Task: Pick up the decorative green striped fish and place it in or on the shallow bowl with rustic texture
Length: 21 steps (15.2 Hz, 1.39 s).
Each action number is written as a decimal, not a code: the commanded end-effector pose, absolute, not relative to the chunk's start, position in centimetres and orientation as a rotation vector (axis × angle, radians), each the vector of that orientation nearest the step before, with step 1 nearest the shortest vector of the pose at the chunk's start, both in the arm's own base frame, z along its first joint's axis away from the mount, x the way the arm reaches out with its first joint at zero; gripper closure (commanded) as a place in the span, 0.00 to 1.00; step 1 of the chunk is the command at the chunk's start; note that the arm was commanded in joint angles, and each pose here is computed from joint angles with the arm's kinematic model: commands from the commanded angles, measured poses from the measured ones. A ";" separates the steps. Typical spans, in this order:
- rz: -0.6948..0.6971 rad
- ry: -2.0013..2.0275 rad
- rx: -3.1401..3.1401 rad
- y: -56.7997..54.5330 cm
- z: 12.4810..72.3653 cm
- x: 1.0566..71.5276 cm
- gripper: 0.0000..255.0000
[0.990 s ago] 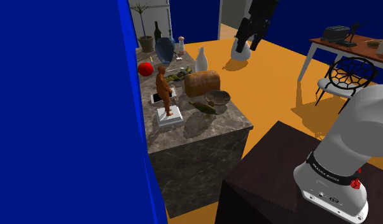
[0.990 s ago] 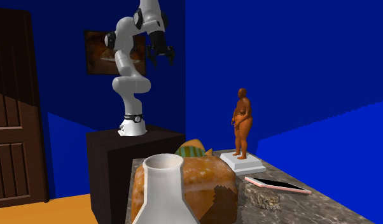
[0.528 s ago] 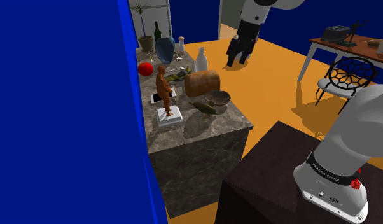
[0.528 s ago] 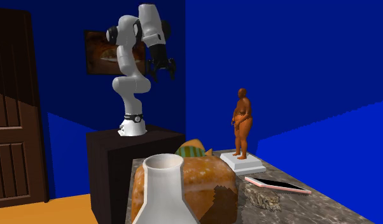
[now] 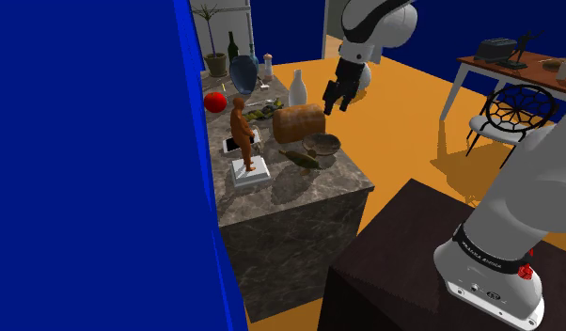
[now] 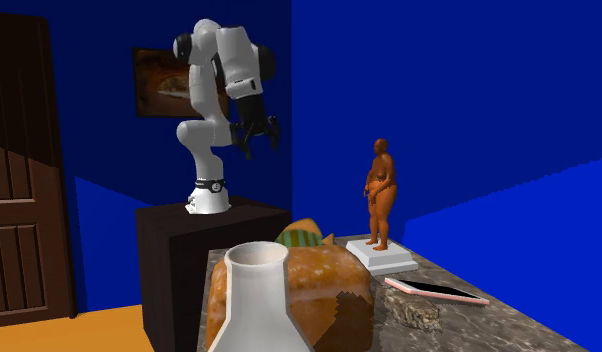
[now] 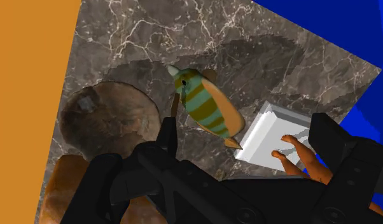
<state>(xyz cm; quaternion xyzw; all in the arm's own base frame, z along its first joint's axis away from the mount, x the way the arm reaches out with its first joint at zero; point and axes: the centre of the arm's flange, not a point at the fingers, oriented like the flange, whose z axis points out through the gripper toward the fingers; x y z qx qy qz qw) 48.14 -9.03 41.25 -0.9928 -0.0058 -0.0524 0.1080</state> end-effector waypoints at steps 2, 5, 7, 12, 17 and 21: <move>-0.140 -0.033 -2.909 -10.2 37.7 50.5 0.00; -0.126 -0.049 -2.896 -11.3 34.4 52.7 0.00; -0.116 -0.059 -2.887 -12.0 32.2 54.2 0.00; -0.092 -0.085 -2.865 -13.5 26.6 57.9 0.00; -0.075 -0.102 -2.849 -14.4 22.0 60.5 0.00; -0.075 -0.102 -2.849 -13.7 20.0 60.6 0.00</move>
